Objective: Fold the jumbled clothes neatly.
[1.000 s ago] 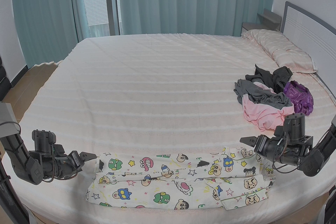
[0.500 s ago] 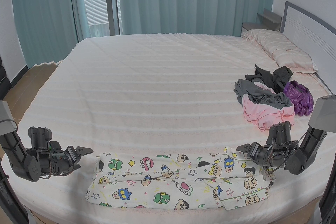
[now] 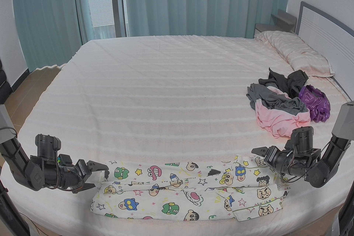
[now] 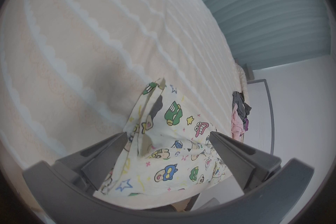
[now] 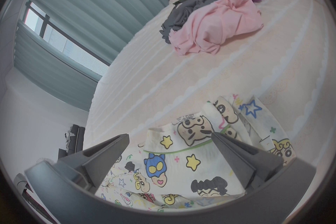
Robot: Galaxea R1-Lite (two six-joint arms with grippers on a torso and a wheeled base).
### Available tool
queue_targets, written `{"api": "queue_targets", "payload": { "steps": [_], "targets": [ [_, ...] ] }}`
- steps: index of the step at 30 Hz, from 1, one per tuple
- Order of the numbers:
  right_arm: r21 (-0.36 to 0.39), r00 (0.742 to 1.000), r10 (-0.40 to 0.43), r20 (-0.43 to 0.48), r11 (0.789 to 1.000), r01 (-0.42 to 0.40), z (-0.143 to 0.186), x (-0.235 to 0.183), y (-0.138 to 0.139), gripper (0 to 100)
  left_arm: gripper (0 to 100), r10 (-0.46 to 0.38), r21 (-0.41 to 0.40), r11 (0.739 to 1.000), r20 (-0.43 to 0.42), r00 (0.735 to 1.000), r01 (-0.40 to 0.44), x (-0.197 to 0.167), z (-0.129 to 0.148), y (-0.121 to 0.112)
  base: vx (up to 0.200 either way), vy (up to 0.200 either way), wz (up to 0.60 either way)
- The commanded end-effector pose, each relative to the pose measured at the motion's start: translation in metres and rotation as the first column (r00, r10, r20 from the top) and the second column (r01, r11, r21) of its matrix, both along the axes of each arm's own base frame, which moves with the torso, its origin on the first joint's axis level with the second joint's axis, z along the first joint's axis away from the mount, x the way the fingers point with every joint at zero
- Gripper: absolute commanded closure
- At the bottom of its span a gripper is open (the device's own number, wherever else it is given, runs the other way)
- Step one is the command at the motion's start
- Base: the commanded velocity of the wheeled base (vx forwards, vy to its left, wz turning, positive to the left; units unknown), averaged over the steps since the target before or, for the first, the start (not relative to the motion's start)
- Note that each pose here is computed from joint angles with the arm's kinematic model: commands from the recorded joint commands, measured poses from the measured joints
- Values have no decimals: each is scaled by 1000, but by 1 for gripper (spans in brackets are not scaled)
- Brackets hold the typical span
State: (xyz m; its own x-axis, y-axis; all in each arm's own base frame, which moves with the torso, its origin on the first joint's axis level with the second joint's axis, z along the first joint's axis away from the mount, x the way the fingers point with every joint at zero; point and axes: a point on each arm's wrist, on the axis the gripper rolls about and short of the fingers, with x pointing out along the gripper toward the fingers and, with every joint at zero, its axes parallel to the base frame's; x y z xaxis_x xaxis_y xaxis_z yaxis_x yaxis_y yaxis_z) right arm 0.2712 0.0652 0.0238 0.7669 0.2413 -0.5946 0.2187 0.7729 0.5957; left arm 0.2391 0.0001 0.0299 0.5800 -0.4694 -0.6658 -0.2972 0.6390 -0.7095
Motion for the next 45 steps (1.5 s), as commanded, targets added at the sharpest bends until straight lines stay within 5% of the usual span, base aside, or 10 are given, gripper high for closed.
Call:
{"api": "queue_targets", "payload": {
  "steps": [1, 5, 12, 21, 33, 45],
  "targets": [
    [7, 1000, 10, 28, 1000, -10, 3, -7, 2, 0, 0, 19, -34, 999, -3, 1000, -19, 5, 13, -10, 0, 0, 0],
    [8, 999, 9, 38, 1000, -9, 2, -9, 1, 0, 0, 82, -84, 993, 12, 997, -81, 0, 32, -18, 0, 0, 0],
    [6, 999, 10, 39, 1000, -10, 3, -10, 1, 0, 0, 150, -36, 988, 14, 989, -149, -4, 40, -49, 0, 0, 0],
    [-7, 998, 23, 62, 1000, -23, 7, -17, 6, 0, 0, 188, 89, 980, -141, 972, -177, 13, 12, -84, 0, 0, 0],
    [-8, 998, 17, 62, 1000, -16, 6, -18, 3, 0, 0, 224, 125, 973, -294, 929, -195, 24, 16, -100, 0, 0, 0],
    [-9, 998, 14, 66, 1000, -14, 7, -18, 2, 0, 0, 244, 204, 962, -354, 903, -180, 31, 4, -107, 0, 0, 0]
  ]
}}
